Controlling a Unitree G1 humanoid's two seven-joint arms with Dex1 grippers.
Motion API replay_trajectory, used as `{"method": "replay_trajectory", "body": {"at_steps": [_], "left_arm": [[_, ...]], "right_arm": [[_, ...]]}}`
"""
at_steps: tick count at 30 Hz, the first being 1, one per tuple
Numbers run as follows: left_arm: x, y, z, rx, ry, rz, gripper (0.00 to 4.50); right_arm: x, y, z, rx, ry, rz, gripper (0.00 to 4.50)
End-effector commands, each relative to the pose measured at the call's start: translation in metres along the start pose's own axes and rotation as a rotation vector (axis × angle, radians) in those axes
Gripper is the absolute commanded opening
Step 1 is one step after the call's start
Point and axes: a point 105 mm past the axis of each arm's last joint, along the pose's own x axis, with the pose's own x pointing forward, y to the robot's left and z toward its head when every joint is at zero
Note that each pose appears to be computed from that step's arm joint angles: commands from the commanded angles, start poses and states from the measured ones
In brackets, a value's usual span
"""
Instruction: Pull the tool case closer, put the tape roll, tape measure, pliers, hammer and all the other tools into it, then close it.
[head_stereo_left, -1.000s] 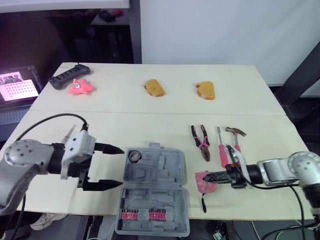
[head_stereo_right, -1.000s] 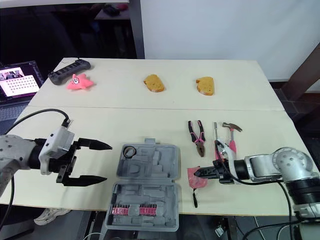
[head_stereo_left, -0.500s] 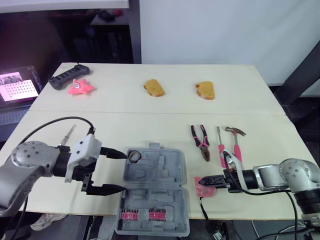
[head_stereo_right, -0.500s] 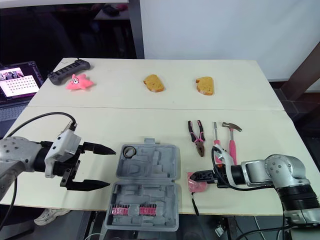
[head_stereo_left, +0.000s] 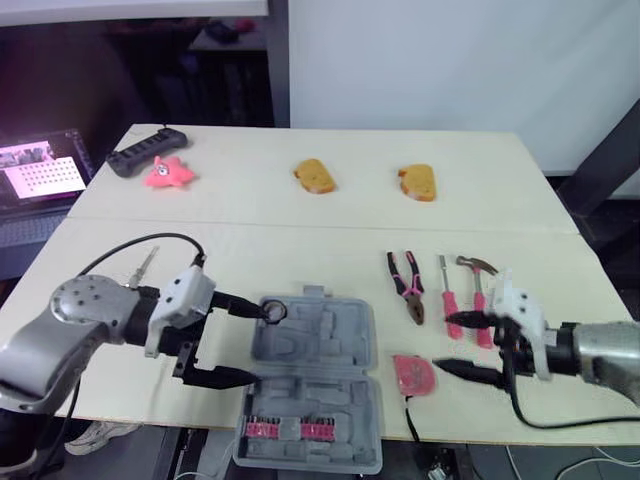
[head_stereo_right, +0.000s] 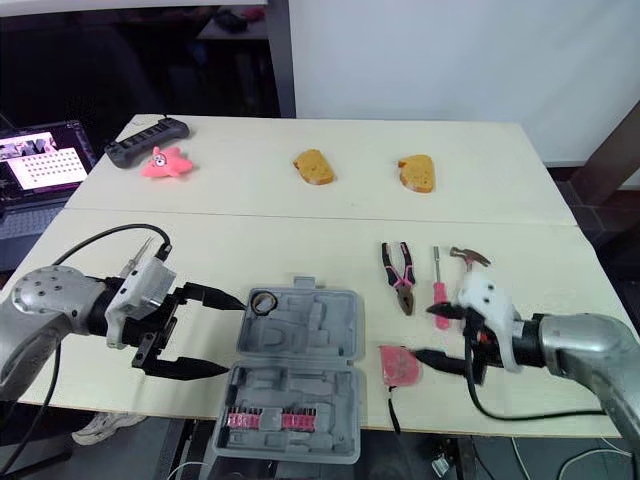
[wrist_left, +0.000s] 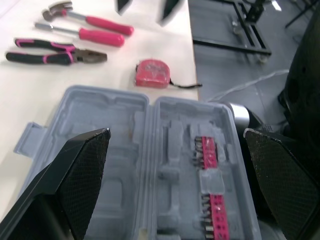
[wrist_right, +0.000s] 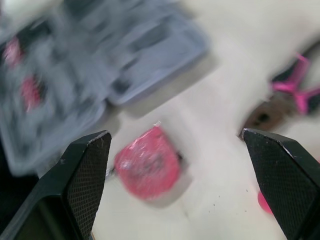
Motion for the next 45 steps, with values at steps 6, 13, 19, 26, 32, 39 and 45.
{"method": "replay_trajectory", "body": {"at_steps": [6, 13, 19, 26, 32, 39, 45], "left_arm": [[-0.010, -0.007, -0.007, 0.011, -0.067, 0.070, 4.50], [-0.019, -0.020, -0.015, 0.021, -0.022, 0.115, 4.50], [-0.028, -0.028, -0.026, 0.002, 0.033, 0.145, 4.50], [-0.032, -0.028, -0.030, -0.008, 0.063, 0.173, 4.50], [-0.038, -0.025, -0.036, -0.023, 0.089, 0.193, 4.50], [-0.042, -0.027, -0.050, -0.058, 0.109, 0.210, 4.50], [-0.046, -0.026, -0.055, -0.063, 0.100, 0.243, 4.50]], "right_arm": [[0.005, 0.015, -0.019, -0.290, 0.090, 0.188, 4.44], [0.032, 0.003, -0.027, -0.314, 0.116, 0.175, 4.44], [0.051, 0.003, -0.031, -0.337, 0.130, 0.197, 4.44], [0.061, 0.002, -0.039, -0.360, 0.146, 0.198, 4.44], [0.069, 0.009, -0.046, -0.335, 0.130, 0.216, 4.22], [0.070, 0.002, -0.032, -0.332, 0.084, 0.164, 2.93], [0.061, -0.004, 0.006, -0.323, 0.044, 0.165, 2.93]]}}
